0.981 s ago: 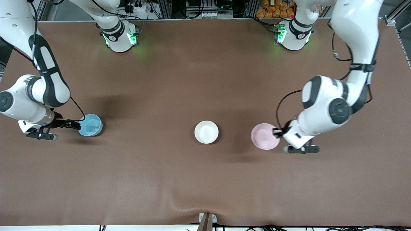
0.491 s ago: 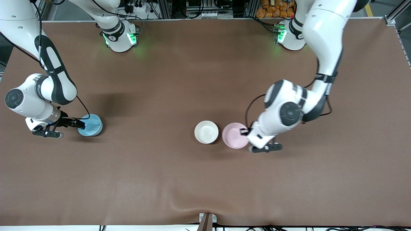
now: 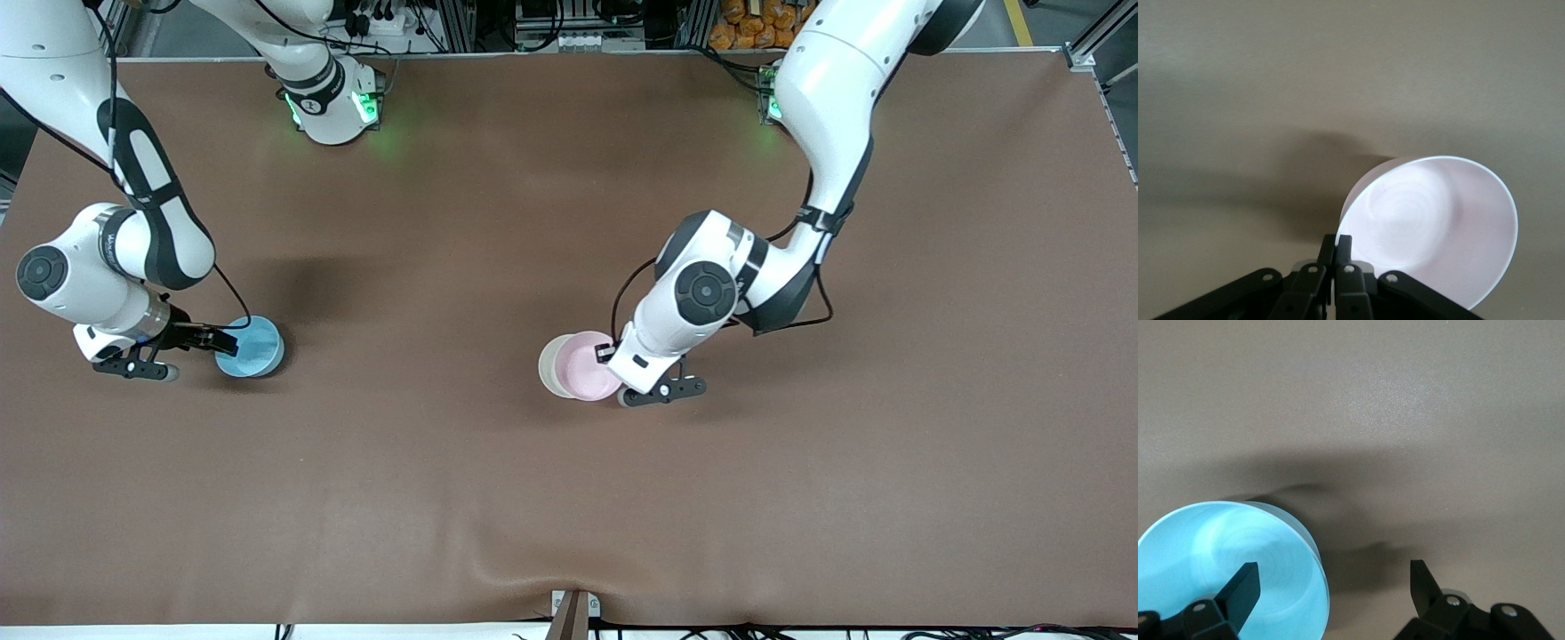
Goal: Stack pink and blue bowls on white bowl
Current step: 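Carry the pink bowl onto the white bowl with the left gripper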
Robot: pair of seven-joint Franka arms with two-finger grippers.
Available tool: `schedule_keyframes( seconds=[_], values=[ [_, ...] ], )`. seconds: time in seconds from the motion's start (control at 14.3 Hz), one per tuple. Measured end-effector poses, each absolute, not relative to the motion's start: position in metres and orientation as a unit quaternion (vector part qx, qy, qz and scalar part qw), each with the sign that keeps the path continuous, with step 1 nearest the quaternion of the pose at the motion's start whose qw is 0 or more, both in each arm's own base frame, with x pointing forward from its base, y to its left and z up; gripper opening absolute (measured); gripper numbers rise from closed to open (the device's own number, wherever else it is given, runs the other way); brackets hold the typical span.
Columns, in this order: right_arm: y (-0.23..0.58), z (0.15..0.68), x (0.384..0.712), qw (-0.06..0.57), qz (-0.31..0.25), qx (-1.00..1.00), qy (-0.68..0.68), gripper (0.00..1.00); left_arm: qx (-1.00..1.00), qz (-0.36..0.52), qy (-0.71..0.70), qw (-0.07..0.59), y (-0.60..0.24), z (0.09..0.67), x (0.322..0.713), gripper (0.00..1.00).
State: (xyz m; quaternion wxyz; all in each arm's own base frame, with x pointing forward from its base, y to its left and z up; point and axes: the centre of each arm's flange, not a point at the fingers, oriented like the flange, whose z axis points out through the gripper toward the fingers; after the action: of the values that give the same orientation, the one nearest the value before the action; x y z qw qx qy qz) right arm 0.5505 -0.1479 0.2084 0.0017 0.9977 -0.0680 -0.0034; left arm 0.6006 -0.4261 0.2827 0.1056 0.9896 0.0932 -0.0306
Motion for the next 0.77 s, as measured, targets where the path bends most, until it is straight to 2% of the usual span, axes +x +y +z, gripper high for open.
schedule_keyframes(
  seconds=[0.35,0.42,0.56,0.77],
  values=[
    [-0.146,0.199,0.543,-0.001,-0.018,0.997,-0.068,0.97,0.990,-0.028,0.086,0.111,-0.445,0.263,0.590,0.03],
    [-0.146,0.195,0.541,-0.004,-0.029,0.997,-0.069,0.90,0.990,-0.026,0.083,0.112,-0.451,0.263,0.587,0.03],
    [-0.144,0.191,0.535,-0.012,-0.050,0.996,-0.074,0.67,0.990,-0.026,0.078,0.113,-0.459,0.264,0.581,0.03],
    [-0.144,0.190,0.535,-0.021,-0.052,0.995,-0.087,0.34,0.990,-0.026,0.078,0.111,-0.459,0.262,0.581,0.03]
  ],
)
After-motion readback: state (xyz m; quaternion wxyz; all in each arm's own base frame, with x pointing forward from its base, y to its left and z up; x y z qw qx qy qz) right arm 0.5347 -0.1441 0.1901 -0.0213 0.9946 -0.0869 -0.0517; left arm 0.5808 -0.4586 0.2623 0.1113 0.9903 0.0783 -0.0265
